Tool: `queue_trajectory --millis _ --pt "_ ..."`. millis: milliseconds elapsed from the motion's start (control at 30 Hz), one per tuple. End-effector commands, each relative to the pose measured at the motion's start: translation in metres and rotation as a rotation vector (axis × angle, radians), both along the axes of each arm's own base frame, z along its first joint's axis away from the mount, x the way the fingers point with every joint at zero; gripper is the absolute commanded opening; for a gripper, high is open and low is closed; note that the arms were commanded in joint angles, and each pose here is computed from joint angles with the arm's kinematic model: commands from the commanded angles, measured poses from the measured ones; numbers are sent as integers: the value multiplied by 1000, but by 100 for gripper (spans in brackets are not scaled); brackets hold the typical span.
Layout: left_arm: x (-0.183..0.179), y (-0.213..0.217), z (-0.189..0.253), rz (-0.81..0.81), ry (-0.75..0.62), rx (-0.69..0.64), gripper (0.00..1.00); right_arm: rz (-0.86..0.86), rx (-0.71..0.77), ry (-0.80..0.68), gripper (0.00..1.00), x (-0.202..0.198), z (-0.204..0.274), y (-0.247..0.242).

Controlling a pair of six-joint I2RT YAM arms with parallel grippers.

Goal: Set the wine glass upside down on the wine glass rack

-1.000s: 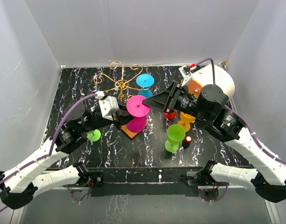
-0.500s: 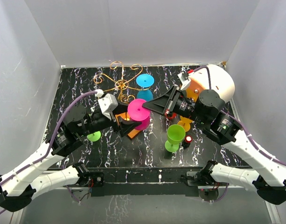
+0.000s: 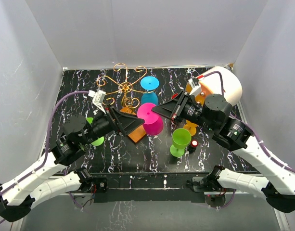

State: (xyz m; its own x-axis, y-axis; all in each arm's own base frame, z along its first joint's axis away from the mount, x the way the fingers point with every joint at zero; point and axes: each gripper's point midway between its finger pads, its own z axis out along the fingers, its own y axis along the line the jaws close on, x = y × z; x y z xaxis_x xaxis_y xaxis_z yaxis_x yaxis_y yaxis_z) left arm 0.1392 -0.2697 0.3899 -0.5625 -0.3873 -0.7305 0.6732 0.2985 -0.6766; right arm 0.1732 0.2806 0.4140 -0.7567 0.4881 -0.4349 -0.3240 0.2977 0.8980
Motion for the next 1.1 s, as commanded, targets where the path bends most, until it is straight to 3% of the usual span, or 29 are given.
queue_trajectory --millis 0,133,267,567,900,1067 --pt "16 -7 20 60 222 -216 64 0 64 -84 0 -5 29 -6" --pt "29 -5 19 134 322 -213 38 4 59 -85 0 -6 24 -6" --pt "32 -2 23 159 351 -240 26 -27 39 -85 0 -1 14 -9" --pt "34 1 15 191 380 -176 16 -46 9 -102 0 8 0 -5" --pt "34 -15 9 141 386 -144 25 -51 37 -150 0 8 12 -6" --pt "32 -22 15 99 362 -145 12 -62 24 -139 0 10 8 -7"
